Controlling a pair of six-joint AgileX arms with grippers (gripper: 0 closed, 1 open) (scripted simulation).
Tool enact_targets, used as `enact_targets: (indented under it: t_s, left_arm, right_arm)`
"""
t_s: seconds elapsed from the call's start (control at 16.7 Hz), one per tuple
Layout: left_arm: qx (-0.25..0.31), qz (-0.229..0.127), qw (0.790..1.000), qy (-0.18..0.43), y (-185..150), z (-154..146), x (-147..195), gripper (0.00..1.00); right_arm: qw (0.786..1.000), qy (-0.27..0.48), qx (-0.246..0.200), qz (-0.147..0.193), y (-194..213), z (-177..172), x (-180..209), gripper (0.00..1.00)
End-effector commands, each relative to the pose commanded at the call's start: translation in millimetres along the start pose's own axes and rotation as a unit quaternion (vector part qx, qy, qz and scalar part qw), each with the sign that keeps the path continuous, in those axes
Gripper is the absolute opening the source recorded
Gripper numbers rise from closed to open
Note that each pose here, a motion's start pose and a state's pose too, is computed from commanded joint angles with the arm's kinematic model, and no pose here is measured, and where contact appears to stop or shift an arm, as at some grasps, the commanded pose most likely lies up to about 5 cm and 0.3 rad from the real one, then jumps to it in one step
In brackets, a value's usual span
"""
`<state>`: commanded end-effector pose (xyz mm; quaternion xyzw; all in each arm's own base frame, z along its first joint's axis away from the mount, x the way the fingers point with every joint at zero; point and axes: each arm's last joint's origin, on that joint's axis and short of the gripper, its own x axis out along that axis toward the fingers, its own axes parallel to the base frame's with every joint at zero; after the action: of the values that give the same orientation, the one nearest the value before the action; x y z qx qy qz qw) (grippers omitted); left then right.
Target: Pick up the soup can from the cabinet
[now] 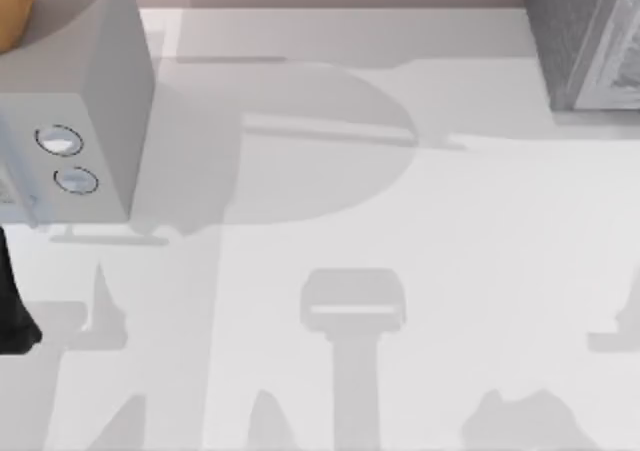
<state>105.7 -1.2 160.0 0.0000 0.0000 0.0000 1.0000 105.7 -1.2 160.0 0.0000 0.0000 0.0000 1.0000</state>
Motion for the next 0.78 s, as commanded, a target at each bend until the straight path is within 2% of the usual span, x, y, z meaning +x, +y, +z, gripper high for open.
enact_targets:
  t_s: [0.18, 0.36, 0.6, 0.78]
  left_arm:
    - [0.0, 0.0, 1.0, 0.0, 0.0, 0.0, 0.0, 1.0]
    - [0.0, 0.0, 1.0, 0.0, 0.0, 0.0, 0.0, 1.0]
    - [0.0, 0.0, 1.0, 0.0, 0.0, 0.0, 0.0, 1.0]
    - [0.0, 0.0, 1.0, 0.0, 0.0, 0.0, 0.0, 1.0]
  right_arm:
    - [1.0, 0.004, 0.001, 0.004, 0.4, 0.3, 0.7, 0.0]
    - [1.0, -0.006, 0.0, 0.03, 1.1, 13.7, 4.4, 0.0]
    - [0.995, -0.027, -0.005, 0.097, 2.0, 46.5, 23.2, 0.0]
    - [0.986, -0.036, -0.011, 0.16, -0.8, 68.4, 55.8, 0.0]
